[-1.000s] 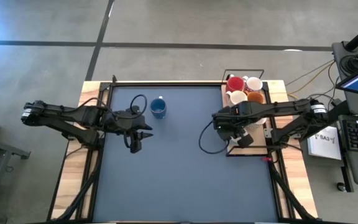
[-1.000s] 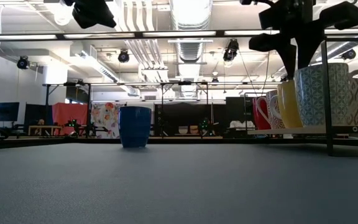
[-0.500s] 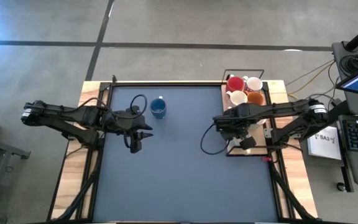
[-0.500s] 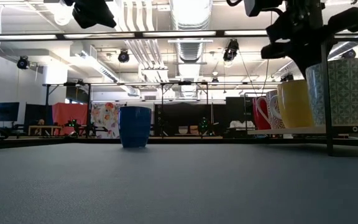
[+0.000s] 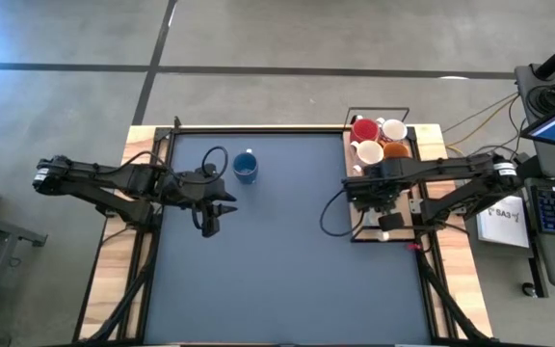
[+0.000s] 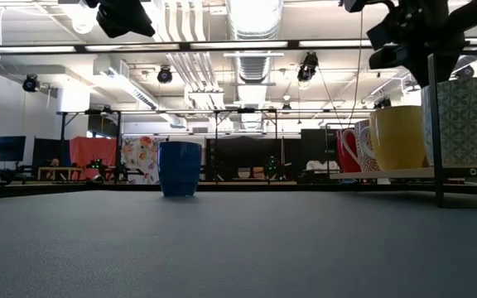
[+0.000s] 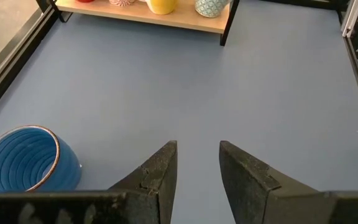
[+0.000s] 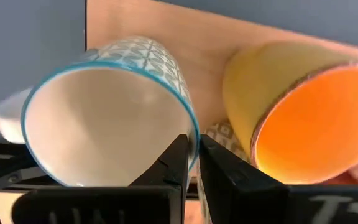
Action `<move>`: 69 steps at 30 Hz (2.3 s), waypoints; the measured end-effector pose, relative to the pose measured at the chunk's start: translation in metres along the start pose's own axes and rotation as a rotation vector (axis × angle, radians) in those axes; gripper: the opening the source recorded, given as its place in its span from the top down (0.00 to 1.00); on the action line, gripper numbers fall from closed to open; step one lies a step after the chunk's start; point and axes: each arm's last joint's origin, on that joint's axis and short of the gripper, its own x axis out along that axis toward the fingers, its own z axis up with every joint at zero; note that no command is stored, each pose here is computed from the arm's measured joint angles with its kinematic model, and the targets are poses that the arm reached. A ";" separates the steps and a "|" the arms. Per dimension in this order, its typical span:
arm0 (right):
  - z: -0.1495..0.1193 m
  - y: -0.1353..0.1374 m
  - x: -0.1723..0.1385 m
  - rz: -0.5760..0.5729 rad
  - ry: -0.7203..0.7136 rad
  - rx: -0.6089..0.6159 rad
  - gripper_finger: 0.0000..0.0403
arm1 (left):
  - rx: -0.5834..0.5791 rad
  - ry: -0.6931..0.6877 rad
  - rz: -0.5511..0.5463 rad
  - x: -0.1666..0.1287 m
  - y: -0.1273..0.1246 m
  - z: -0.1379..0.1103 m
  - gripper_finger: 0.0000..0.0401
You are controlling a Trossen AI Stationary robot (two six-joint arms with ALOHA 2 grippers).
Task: Place coffee mugs
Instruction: Put the gray patterned mug on the shelf
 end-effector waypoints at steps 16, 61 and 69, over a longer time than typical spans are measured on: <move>-0.011 0.004 0.013 0.038 0.063 0.068 0.93 | -0.002 -0.007 0.000 0.000 0.000 0.001 0.75; -0.030 0.006 0.018 -0.015 0.084 0.046 0.93 | -0.003 -0.014 -0.002 0.000 0.000 0.001 0.75; -0.030 0.007 0.018 -0.009 0.084 0.099 0.93 | -0.003 -0.015 -0.001 0.000 0.000 0.001 0.75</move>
